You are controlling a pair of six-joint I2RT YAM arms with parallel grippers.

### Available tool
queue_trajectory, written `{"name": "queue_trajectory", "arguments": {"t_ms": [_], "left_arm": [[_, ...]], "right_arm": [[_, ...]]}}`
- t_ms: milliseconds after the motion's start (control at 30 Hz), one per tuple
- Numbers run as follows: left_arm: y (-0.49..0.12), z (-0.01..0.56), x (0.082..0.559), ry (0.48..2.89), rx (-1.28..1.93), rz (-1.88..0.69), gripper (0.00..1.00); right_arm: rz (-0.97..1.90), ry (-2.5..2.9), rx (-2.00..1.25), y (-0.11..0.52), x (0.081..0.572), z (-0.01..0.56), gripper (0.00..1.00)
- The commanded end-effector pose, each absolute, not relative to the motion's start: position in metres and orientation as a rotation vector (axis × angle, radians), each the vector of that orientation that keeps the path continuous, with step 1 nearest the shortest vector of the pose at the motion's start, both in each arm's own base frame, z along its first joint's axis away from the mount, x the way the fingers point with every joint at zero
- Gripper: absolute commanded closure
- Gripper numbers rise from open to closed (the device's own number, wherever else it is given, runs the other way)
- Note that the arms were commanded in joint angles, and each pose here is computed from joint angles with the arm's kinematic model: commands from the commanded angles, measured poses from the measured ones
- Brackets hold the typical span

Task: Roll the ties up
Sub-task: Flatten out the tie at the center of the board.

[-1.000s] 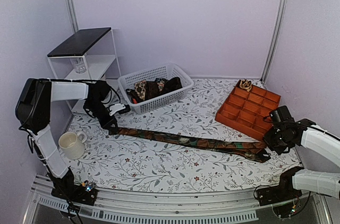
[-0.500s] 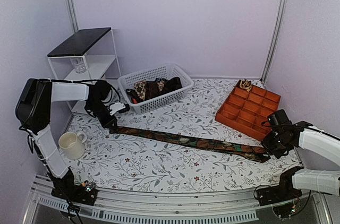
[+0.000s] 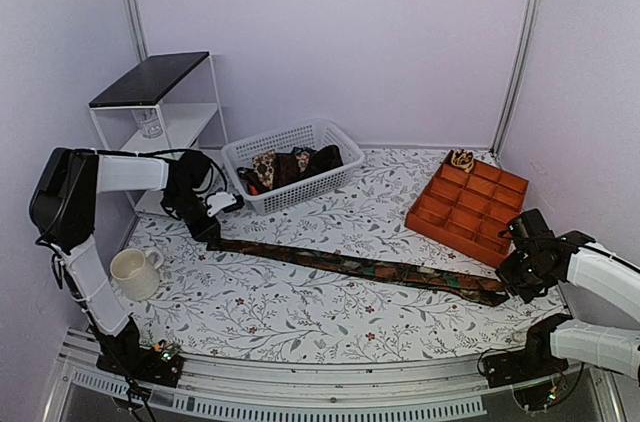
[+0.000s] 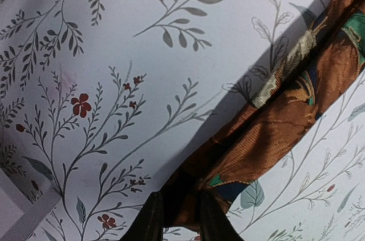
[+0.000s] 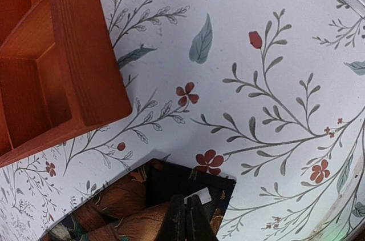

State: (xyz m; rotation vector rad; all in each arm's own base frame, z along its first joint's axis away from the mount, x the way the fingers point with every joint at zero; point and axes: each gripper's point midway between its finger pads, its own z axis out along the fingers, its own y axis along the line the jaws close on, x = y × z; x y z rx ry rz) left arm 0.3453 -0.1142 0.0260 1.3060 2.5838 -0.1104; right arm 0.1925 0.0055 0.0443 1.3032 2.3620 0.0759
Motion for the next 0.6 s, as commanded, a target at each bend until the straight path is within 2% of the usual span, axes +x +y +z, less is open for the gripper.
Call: {"name": "queue_trajectory", "arguments": {"t_ms": [0, 133, 267, 367, 467, 567], "left_arm": [[-0.119, 0.032, 0.35, 2.545, 1.312, -0.063, 0.77], [-0.125, 0.035, 0.348, 2.53, 1.315, -0.065, 0.79], [-0.125, 0.036, 0.347, 2.521, 1.309, -0.043, 0.78], [-0.119, 0.038, 0.348, 2.533, 1.28, 0.017, 0.78], [-0.116, 0.044, 0.353, 2.523, 1.23, 0.058, 0.78], [-0.122, 0.056, 0.358, 2.492, 1.169, 0.038, 0.77]], "right_arm": [[0.026, 2.317, 1.327, -0.005, 0.187, 0.043, 1.0], [0.031, 2.314, 1.348, -0.006, 0.18, 0.037, 1.0], [0.033, 2.302, 1.358, -0.007, 0.181, 0.039, 0.77], [0.028, 2.291, 1.342, -0.008, 0.185, 0.048, 0.67], [0.033, 2.287, 1.331, -0.007, 0.188, 0.057, 0.65], [0.075, 2.297, 1.317, -0.002, 0.192, 0.063, 0.7]]}}
